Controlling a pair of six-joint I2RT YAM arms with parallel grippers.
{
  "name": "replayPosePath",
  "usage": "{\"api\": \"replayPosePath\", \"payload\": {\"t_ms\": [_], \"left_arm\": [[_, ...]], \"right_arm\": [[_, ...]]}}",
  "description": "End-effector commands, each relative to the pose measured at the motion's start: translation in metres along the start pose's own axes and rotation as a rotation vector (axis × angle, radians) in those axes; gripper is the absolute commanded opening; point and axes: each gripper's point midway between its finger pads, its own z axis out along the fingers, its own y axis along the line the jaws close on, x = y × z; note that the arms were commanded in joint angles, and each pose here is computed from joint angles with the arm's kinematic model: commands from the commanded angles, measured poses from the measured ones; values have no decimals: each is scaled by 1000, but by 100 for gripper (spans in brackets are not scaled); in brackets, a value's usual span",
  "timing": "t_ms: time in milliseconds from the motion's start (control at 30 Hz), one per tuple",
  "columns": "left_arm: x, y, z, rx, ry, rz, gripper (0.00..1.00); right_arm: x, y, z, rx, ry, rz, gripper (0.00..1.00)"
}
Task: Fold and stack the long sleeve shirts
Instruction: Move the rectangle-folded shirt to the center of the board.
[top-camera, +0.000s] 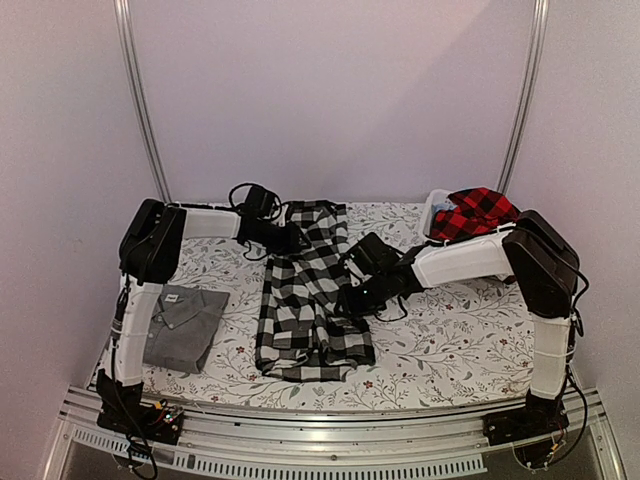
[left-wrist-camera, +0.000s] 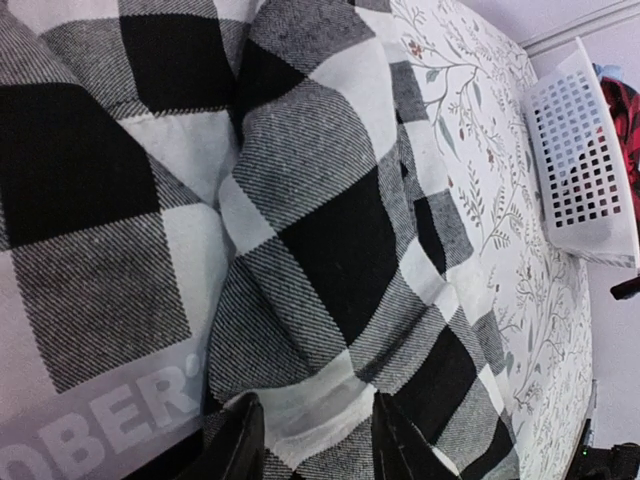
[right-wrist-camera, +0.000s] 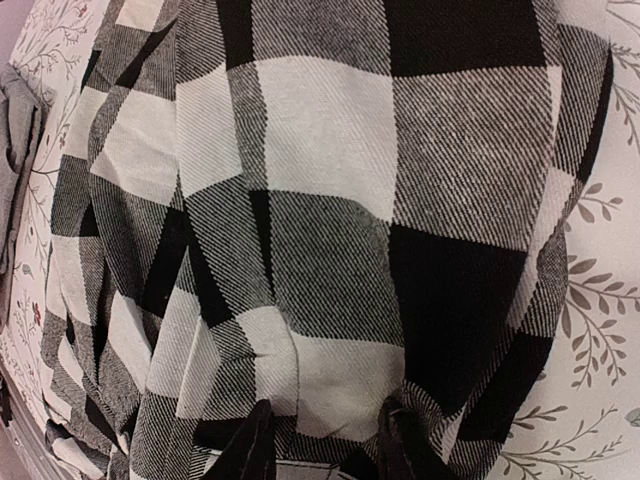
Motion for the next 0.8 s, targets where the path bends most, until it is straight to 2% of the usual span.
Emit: {"api": "replayPosePath", "payload": {"t_ms": [0,233,433,600,767], "left_arm": [[-3,24,11,-34,-1,-82,37],[-29,27,29,-20,-20,-116,37],[-60,32,33,31,-73,-157,36],[-85,14,17,77,-113,-116,36],[-109,-13,-12,99,-169,-58,38]], "right_arm": [[15,-20,17,77,41,2,35],[-6,-53,22,121,21,27,35],[-31,-57,17,153,-1,-20,35],[-39,-38,-5,167,-22,-78,36],[-52,-19,-36,200,-101,-106,37]]}}
